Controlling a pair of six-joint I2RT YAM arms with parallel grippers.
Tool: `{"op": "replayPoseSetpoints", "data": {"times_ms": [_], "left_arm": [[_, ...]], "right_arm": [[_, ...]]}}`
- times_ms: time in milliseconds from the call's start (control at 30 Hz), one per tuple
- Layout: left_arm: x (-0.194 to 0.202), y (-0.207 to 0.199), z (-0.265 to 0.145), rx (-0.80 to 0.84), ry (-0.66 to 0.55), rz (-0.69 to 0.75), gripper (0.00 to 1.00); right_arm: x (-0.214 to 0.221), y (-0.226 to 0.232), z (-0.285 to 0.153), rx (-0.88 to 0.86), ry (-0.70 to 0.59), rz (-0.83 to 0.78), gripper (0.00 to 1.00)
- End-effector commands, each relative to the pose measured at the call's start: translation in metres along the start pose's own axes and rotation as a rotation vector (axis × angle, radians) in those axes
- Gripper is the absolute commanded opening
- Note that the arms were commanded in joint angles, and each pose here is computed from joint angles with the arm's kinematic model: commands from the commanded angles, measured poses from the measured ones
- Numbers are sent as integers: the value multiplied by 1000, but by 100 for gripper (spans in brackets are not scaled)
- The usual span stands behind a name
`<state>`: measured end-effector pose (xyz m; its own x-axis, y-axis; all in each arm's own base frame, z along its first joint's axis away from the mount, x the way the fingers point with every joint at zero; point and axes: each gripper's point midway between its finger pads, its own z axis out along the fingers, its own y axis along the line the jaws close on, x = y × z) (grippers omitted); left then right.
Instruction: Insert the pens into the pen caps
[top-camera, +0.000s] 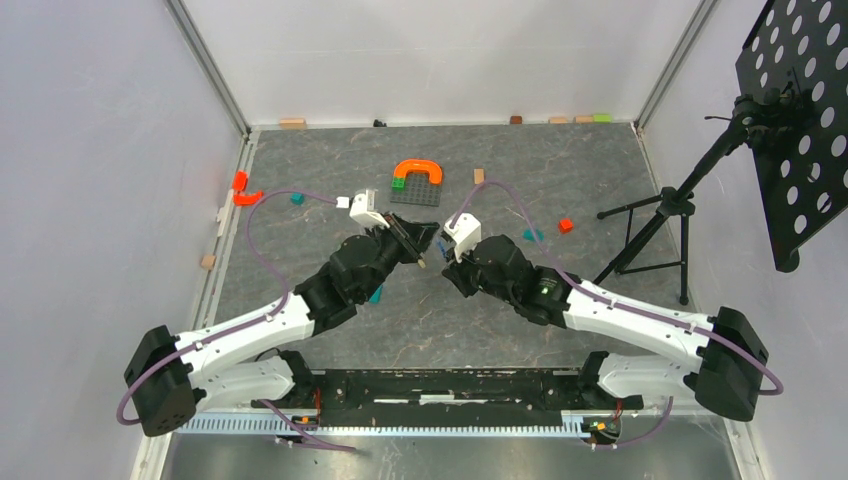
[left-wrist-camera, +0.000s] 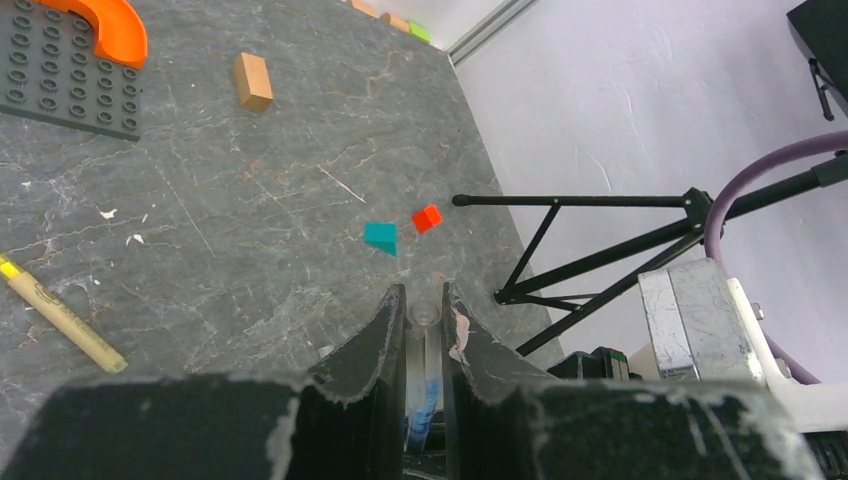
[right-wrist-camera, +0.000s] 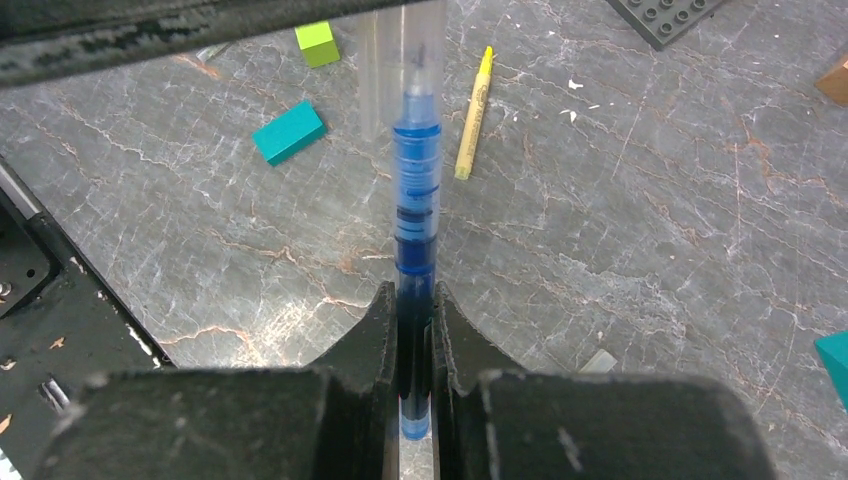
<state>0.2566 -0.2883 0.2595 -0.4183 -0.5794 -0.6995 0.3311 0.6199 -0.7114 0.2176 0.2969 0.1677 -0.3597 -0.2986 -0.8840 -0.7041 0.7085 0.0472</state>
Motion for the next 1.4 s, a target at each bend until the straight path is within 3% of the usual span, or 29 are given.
{"op": "replayPoseSetpoints", "data": {"times_ms": [0, 300, 533, 933, 1133, 1367], "left_arm": [[1, -13, -4, 31, 4, -84, 2], [7, -51, -20, 367, -29, 26, 2], [16, -89, -52, 609, 62, 114, 2], [26, -131, -101, 944, 155, 129, 2], [34, -142, -128, 1111, 200, 178, 2], [37, -131, -120, 1051, 174, 224, 2]], "right_arm": [[-50, 6, -5, -16, -152, 24, 0], [-81, 54, -30, -302, -237, 106, 0], [-99, 62, -61, -454, -298, 141, 0], [-122, 107, -130, -822, -442, -16, 0], [-135, 93, -139, -798, -474, -17, 0], [-146, 67, -132, -738, -500, 141, 0]]}}
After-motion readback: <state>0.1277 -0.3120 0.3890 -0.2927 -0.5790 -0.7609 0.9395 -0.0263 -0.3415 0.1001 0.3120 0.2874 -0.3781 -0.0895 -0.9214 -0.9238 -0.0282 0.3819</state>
